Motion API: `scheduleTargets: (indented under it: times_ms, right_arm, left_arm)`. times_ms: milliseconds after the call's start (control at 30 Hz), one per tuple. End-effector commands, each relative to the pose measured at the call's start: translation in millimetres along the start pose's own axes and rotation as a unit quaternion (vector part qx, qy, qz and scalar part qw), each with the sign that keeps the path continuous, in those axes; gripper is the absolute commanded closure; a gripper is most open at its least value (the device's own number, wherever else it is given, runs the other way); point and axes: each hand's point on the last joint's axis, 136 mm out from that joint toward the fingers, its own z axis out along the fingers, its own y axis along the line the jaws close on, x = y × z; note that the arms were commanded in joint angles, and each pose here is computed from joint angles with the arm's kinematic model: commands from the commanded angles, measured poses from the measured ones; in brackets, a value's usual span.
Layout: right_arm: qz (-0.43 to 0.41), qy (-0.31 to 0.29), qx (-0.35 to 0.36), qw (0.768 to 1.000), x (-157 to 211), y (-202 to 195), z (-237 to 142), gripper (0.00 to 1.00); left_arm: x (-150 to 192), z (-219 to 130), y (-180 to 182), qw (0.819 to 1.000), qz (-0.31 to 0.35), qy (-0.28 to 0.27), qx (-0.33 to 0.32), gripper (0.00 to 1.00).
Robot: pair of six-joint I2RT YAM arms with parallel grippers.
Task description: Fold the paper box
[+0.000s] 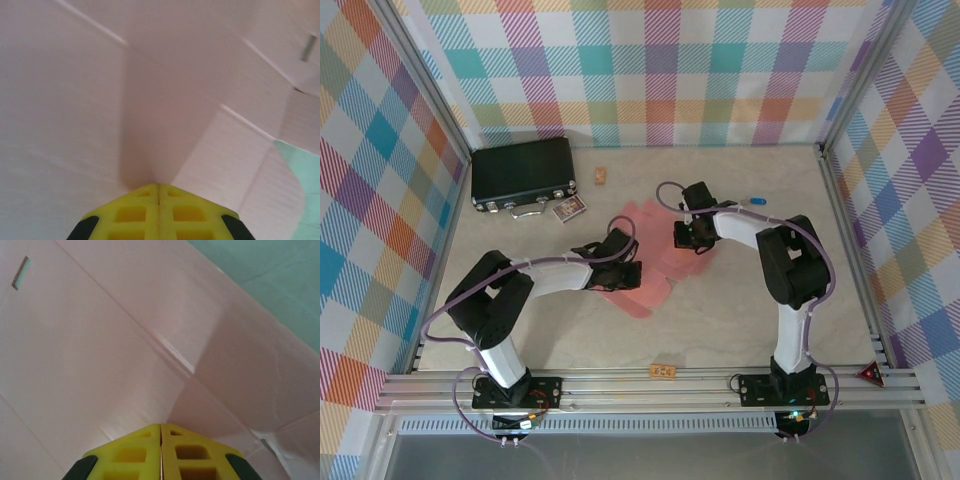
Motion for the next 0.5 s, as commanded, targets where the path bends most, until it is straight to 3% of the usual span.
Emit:
scheduleTargets:
  times_ms: [0, 233, 467]
  right_arm:
    - [-0.021, 0.017, -0.019, 0.999, 1.3, 11.6, -1.3, 0.89]
    - [-0.02, -0.013, -0.034, 0.999, -15.3, 25.1, -30.4, 0.88]
    - [0.029, -0.019, -0.03, 0.999, 2.1, 18.2, -42.1, 0.88]
  left_arm:
    - [0.7, 4.2, -23.1, 0.998, -0.025, 0.002, 0.05, 0.94]
    - [-16.5, 0.0, -43.8, 0.996, -0.028, -0.012, 0.08, 0.84]
    - [-46.6, -17.1, -18.5, 0.999, 0.009, -0.046, -0.009, 0.84]
